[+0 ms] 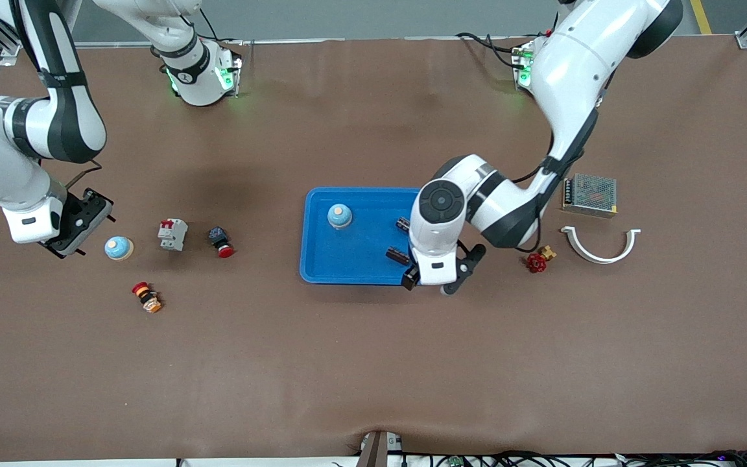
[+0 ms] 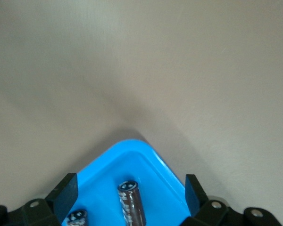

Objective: Place electrolytic capacitor and blue bell in tray
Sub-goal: 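Place the capacitor in the tray while the right gripper grasps the second bell, then return the left arm to rest while the right gripper lifts the bell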

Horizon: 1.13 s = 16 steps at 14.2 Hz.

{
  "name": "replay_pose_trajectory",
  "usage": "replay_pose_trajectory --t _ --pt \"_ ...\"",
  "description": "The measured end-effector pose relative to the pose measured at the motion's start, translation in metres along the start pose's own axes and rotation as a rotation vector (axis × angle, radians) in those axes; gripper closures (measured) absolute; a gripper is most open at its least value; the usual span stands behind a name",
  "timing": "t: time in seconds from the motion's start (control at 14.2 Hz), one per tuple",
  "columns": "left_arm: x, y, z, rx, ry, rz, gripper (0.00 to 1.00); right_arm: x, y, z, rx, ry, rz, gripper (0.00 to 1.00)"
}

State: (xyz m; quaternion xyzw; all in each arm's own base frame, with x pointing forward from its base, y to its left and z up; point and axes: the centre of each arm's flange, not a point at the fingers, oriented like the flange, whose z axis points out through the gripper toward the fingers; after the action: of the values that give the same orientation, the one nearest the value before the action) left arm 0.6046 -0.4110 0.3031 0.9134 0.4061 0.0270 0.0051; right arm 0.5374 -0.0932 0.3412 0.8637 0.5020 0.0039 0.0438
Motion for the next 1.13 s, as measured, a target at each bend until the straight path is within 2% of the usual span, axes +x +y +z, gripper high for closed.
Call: replay_pose_trajectory --t 0.35,0.63,0.85,1.13 --pt "0.043 -0.021 -0.085 0.035 0.065 0.197 0.00 -0.024 -0.009 0.052 -0.053 0.025 -0.018 0.00" --pt "0.081 -0.048 -0.139 0.082 0.095 0.305 0.00 -0.039 -0.011 0.097 -0.064 0.028 -0.047 0.00" --pt "0.102 -0.070 -0.179 0.091 0.068 0.373 0.00 -0.053 -0.011 0.127 -0.062 0.026 -0.052 0.00" --pt "0.162 -0.120 -0.234 0.098 0.017 0.462 0.00 -0.057 -0.012 0.147 -0.061 0.027 -0.052 0.00"
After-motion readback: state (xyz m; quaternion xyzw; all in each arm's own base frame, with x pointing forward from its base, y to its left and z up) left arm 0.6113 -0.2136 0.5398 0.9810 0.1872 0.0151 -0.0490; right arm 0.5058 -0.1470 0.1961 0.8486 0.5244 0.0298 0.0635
